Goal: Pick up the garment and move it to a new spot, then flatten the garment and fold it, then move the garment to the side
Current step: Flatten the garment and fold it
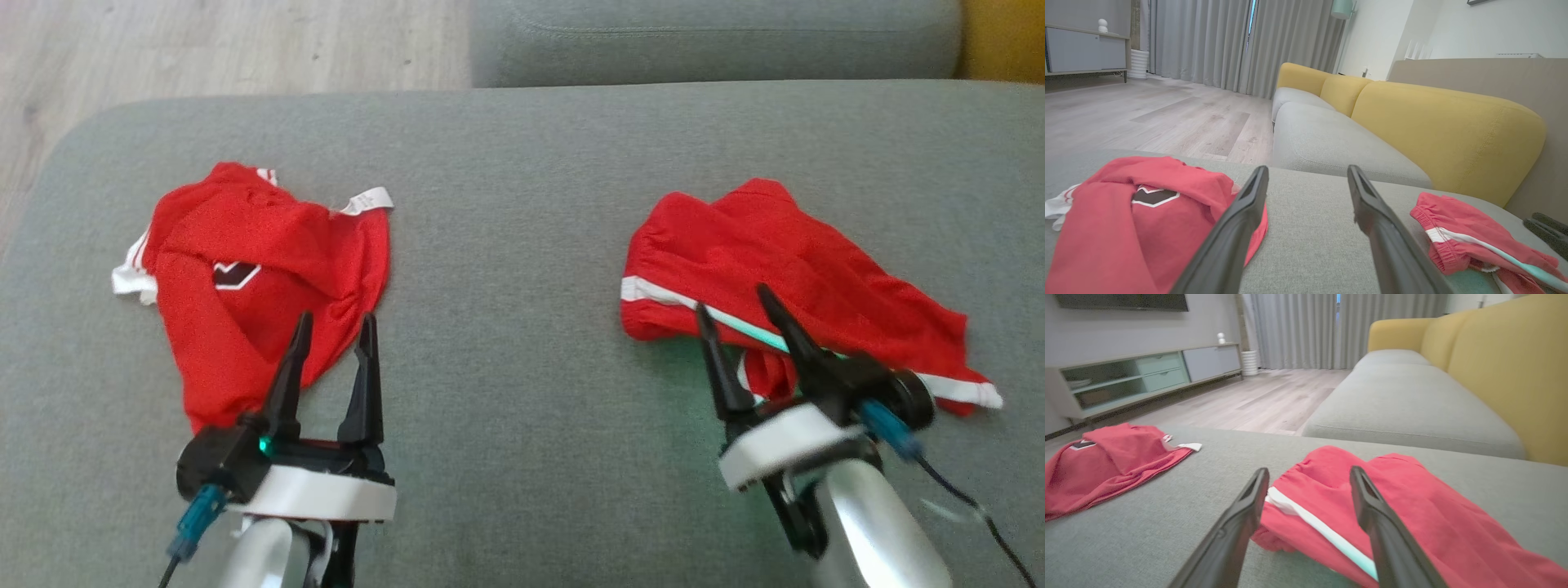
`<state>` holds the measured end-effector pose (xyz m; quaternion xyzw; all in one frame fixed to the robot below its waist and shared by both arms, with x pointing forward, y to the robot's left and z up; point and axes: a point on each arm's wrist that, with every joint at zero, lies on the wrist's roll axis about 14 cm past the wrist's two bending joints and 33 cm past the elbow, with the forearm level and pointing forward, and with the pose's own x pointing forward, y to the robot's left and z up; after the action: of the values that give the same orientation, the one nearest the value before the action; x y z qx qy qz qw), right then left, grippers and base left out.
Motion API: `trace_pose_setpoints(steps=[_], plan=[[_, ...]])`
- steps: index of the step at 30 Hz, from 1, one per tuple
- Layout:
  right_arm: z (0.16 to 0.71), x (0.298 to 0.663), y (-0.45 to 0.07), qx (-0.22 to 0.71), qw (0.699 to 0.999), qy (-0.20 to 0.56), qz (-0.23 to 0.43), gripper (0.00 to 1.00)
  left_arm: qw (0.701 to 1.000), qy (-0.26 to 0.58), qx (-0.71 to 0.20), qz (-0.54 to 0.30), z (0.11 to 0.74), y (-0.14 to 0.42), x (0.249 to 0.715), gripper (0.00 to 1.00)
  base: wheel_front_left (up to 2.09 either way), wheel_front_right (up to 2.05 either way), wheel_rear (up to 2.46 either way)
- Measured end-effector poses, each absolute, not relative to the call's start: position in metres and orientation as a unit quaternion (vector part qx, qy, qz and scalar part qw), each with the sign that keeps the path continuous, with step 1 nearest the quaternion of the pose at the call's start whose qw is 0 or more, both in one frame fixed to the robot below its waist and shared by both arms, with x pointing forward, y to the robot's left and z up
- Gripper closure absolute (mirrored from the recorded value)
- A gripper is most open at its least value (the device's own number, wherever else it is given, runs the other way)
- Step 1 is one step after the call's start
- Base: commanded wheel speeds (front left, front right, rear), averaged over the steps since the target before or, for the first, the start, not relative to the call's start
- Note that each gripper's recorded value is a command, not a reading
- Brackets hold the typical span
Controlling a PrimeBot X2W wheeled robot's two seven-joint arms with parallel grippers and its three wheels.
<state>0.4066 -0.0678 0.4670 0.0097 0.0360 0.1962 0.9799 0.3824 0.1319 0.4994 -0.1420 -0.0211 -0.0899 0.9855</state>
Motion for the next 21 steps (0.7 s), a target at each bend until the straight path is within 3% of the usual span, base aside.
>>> trace_pose_setpoints(steps=[9,19,20,21], plan=[[0.429,0.424,-0.035,-0.093,0.953,0.121,0.261,0.00,0.986,-0.010,-0.147,-0.077,0.492,0.138,0.377,0.00,0.00,0.00,0.00],[0.405,0.441,-0.047,-0.152,0.941,0.162,0.257,0.00,0.987,-0.004,-0.150,-0.062,0.487,0.148,0.373,0.00,0.00,0.00,0.00],[0.402,0.442,-0.050,-0.151,0.941,0.169,0.252,0.74,0.987,-0.004,-0.150,-0.061,0.487,0.148,0.373,0.00,0.00,0.00,0.00],[0.400,0.443,-0.053,-0.149,0.942,0.173,0.248,1.00,0.987,-0.003,-0.150,-0.061,0.486,0.148,0.373,0.00,0.00,0.00,0.00]])
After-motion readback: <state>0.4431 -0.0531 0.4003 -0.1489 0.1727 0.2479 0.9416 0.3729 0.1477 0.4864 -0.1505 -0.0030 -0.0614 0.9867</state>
